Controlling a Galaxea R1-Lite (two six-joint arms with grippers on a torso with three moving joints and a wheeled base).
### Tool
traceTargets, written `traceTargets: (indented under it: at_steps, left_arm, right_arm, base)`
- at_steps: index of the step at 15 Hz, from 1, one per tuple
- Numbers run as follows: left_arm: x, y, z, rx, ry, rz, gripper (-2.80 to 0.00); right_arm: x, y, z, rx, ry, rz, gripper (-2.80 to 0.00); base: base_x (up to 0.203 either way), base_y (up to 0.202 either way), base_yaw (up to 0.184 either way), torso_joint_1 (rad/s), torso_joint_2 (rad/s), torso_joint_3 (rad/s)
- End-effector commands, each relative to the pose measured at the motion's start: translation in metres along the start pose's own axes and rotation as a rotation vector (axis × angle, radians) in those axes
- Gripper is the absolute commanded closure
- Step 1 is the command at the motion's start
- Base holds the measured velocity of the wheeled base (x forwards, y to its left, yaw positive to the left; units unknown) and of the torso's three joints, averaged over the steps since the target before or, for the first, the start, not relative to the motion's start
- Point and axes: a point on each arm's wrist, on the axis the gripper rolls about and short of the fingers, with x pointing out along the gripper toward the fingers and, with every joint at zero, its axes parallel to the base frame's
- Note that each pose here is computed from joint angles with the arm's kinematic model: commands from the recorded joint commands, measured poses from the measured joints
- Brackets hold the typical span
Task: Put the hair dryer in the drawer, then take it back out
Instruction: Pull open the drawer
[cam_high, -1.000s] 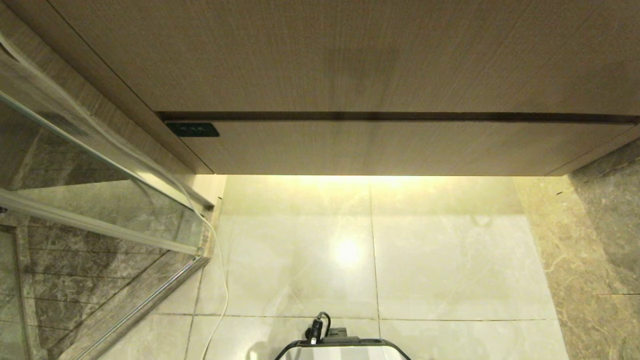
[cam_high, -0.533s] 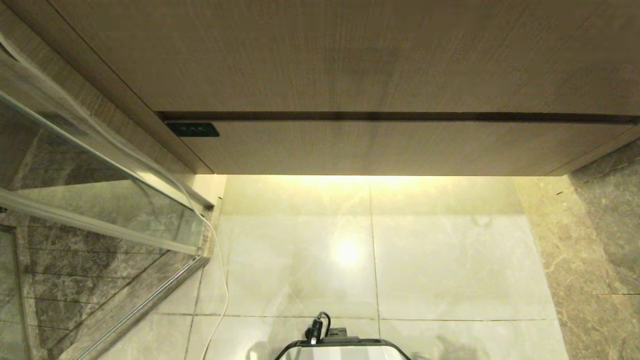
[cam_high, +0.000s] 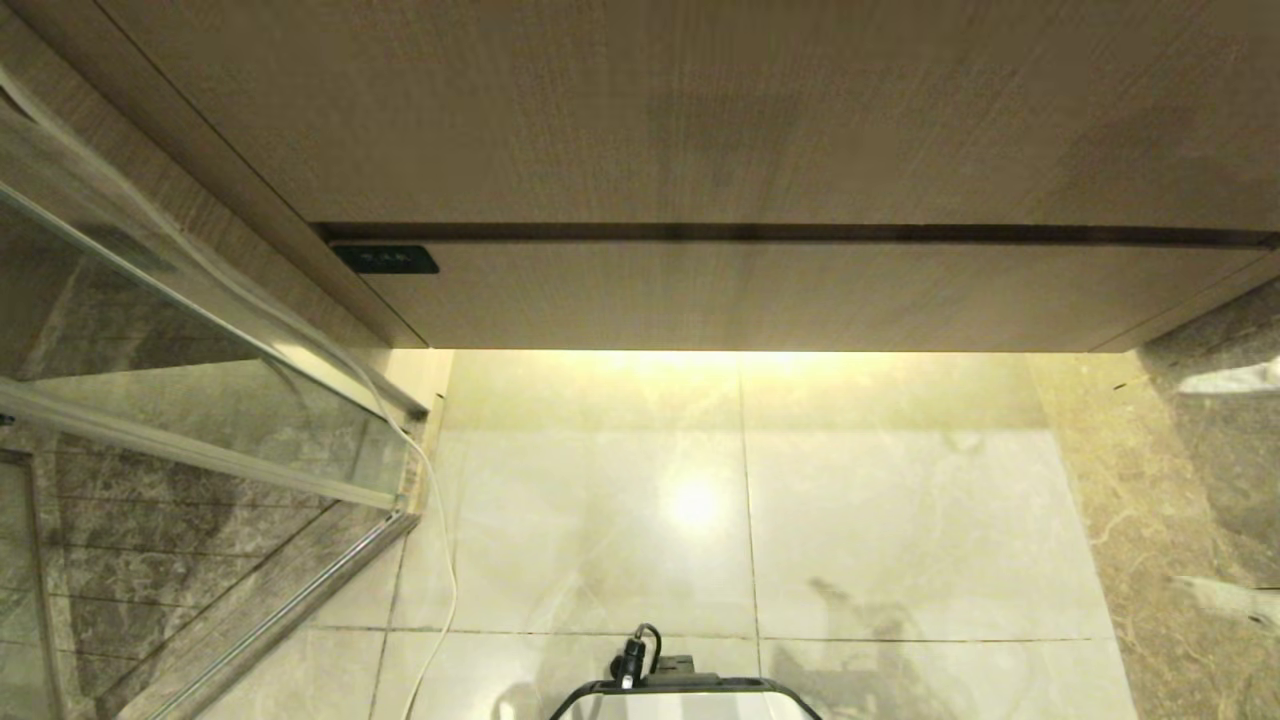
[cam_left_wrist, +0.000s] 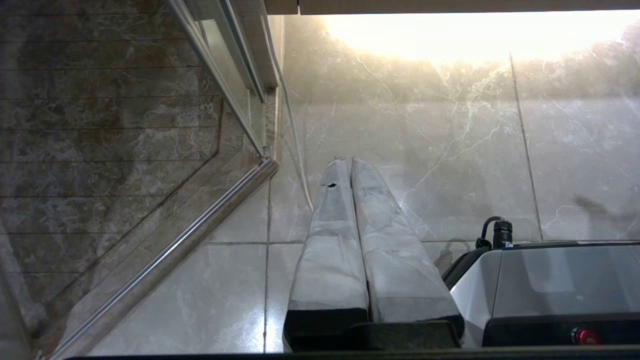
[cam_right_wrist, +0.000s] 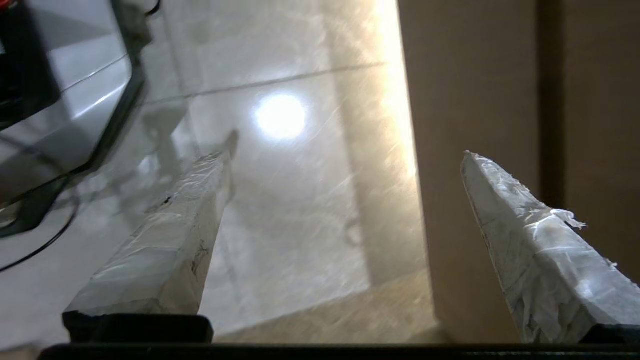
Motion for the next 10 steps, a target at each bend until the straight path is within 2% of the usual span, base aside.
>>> traceTargets:
  at_steps: [1,5,7,10]
  left_arm:
    - [0.0,0.0,0.0,0.0,0.0,0.001,0.0]
    - [0.0,0.0,0.0,0.0,0.0,0.001,0.0]
    - [0.0,0.0,0.0,0.0,0.001,0.001,0.0]
    - [0.0,0.0,0.0,0.0,0.0,0.001,0.0]
  right_arm:
    - [0.037,-0.016,0.002,-0.024,-0.018,-0.009,-2.8]
    - [0.079,-0.04,0.007,-0.064,-0.075,-0.133,-2.8]
    - [0.105,-0.043,0.004,-0.075,-0.085,-0.157,-2.8]
    - [0.134,-0.043,-0.001,-0.074,-0.08,-0.142,-2.8]
  base:
    - [0.0,0.0,0.0,0.0,0.0,0.0]
    - [0.0,0.0,0.0,0.0,0.0,0.0]
    - [0.0,0.0,0.0,0.0,0.0,0.0]
    - [0.0,0.0,0.0,0.0,0.0,0.0]
